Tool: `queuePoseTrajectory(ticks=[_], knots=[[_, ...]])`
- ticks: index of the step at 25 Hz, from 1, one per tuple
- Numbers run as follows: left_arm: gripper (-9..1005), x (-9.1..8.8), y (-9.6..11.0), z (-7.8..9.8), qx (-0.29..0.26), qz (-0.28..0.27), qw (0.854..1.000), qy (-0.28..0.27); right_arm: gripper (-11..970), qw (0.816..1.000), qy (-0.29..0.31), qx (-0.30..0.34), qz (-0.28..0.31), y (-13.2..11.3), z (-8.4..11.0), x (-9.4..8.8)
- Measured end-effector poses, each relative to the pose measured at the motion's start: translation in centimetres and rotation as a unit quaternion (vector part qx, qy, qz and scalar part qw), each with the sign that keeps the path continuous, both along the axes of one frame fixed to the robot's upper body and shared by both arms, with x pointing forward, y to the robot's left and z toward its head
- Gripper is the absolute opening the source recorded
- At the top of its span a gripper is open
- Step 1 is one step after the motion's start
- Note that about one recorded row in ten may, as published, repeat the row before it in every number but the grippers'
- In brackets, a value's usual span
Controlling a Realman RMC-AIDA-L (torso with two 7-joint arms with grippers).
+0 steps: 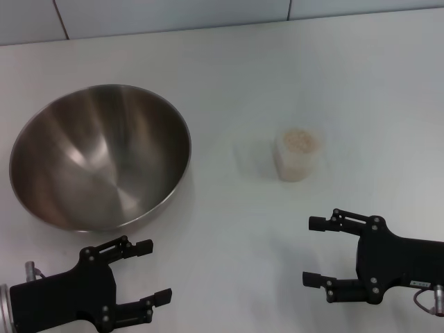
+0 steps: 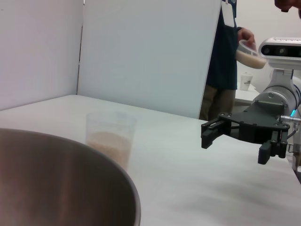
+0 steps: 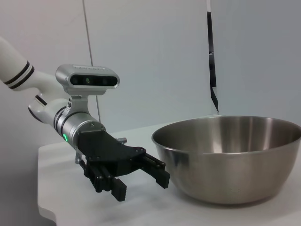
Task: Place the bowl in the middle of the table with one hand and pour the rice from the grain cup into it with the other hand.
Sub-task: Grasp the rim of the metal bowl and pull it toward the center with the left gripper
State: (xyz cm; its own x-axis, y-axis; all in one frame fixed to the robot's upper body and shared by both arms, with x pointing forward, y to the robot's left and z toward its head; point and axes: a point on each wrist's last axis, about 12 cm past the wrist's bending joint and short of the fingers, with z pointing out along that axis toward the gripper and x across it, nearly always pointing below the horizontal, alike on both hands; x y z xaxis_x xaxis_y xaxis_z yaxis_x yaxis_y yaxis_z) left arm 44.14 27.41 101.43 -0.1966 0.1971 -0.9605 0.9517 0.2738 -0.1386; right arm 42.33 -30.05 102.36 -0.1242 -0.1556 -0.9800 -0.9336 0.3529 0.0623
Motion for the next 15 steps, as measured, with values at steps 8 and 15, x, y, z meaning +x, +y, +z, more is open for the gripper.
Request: queuePoseTrajectory(ticks=[8,15], knots=[[814,-0.1,0.0,0.1,-0.002,-0.006,1.0,0.0,834,1.0,-0.001,-0.001,0.0,0.0,0.0,0.0],[813,-0.8,0.7,3.6,-0.115,-0.036,0.99,-0.067,833,1.0,-0.001,-0.005,-0.001,0.0,-0.1,0.1]])
